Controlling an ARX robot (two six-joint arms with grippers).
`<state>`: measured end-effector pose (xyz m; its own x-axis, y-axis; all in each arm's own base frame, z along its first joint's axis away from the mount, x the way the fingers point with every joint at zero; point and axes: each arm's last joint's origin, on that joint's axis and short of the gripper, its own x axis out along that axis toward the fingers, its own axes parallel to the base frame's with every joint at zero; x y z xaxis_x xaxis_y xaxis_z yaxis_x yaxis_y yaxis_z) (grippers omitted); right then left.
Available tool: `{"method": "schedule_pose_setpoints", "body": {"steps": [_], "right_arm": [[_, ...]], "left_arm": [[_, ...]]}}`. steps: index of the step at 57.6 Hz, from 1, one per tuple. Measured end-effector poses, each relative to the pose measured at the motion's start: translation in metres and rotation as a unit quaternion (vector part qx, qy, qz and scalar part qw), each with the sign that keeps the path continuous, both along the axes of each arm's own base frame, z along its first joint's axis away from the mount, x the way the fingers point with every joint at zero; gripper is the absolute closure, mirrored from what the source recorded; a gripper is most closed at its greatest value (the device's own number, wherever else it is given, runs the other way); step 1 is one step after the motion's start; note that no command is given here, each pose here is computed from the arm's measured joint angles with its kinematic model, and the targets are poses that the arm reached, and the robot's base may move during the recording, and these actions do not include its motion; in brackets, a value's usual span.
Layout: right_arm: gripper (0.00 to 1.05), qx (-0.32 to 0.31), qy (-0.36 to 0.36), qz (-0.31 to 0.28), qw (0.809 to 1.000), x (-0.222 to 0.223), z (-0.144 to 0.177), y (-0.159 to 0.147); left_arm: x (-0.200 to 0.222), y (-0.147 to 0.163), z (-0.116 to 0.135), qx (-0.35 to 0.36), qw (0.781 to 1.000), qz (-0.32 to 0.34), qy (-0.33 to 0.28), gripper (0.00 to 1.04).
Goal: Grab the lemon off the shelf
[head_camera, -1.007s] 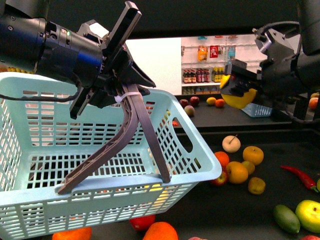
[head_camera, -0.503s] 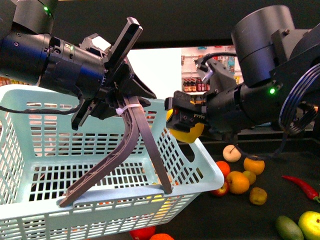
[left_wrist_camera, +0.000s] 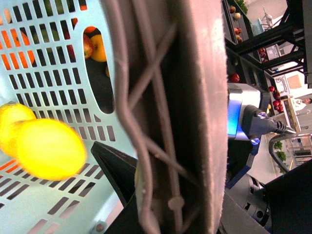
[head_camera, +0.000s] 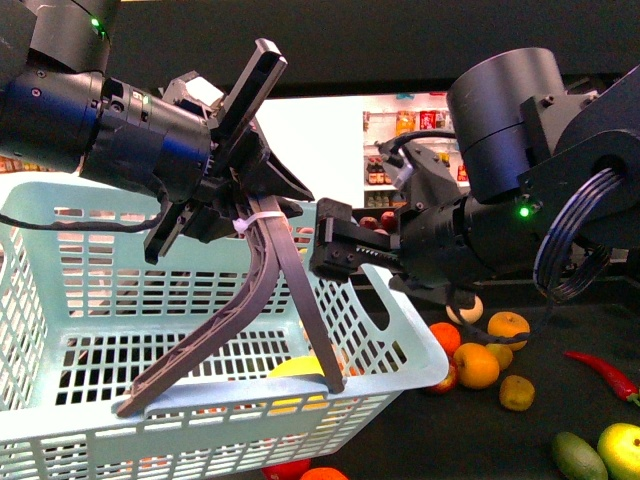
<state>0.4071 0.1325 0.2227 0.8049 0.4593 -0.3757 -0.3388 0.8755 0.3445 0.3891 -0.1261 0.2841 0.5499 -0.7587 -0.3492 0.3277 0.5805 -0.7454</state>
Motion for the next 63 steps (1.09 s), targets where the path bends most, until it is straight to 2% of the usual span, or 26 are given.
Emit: {"method": "schedule_pose_setpoints", "body": {"steps": [8, 15, 20, 25, 31, 41, 49, 56, 63], "right_arm": [[0.02, -0.003, -0.056, -0.041, 0.998, -0.008, 0.024, -0.030], [0.02, -0.033, -0.138, -0.081, 0.987, -0.034, 0.054, -0.066], [0.02, -0.080, -0.206, -0.113, 0.969, -0.084, 0.076, -0.105], [0.02, -0.113, -0.221, -0.126, 0.960, -0.142, 0.074, -0.130], [0.02, -0.129, -0.213, -0.144, 0.958, -0.194, 0.063, -0.147], [0.03, -0.137, -0.220, -0.194, 0.946, -0.256, 0.052, -0.162], [0.23, -0.138, -0.235, -0.211, 0.939, -0.287, 0.031, -0.160], [0.44, -0.136, -0.213, -0.211, 0.944, -0.304, -0.005, -0.155], [0.63, -0.138, -0.223, -0.217, 0.940, -0.308, -0.015, -0.150]], "left_arm": [[0.000, 0.000, 0.000, 0.001, 1.000, 0.000, -0.001, 0.92], [0.000, 0.000, 0.000, 0.002, 1.000, 0.003, -0.001, 0.92], [0.000, 0.000, 0.000, 0.001, 1.000, 0.002, -0.001, 0.92], [0.000, 0.000, 0.000, 0.000, 1.000, 0.000, 0.000, 0.92], [0.000, 0.000, 0.000, 0.000, 1.000, -0.001, 0.000, 0.92], [0.000, 0.000, 0.000, 0.000, 1.000, 0.000, 0.000, 0.92], [0.000, 0.000, 0.000, 0.001, 1.000, 0.001, 0.000, 0.92], [0.000, 0.000, 0.000, 0.000, 1.000, -0.001, 0.000, 0.92], [0.000, 0.000, 0.000, 0.000, 1.000, 0.001, 0.001, 0.92]]}}
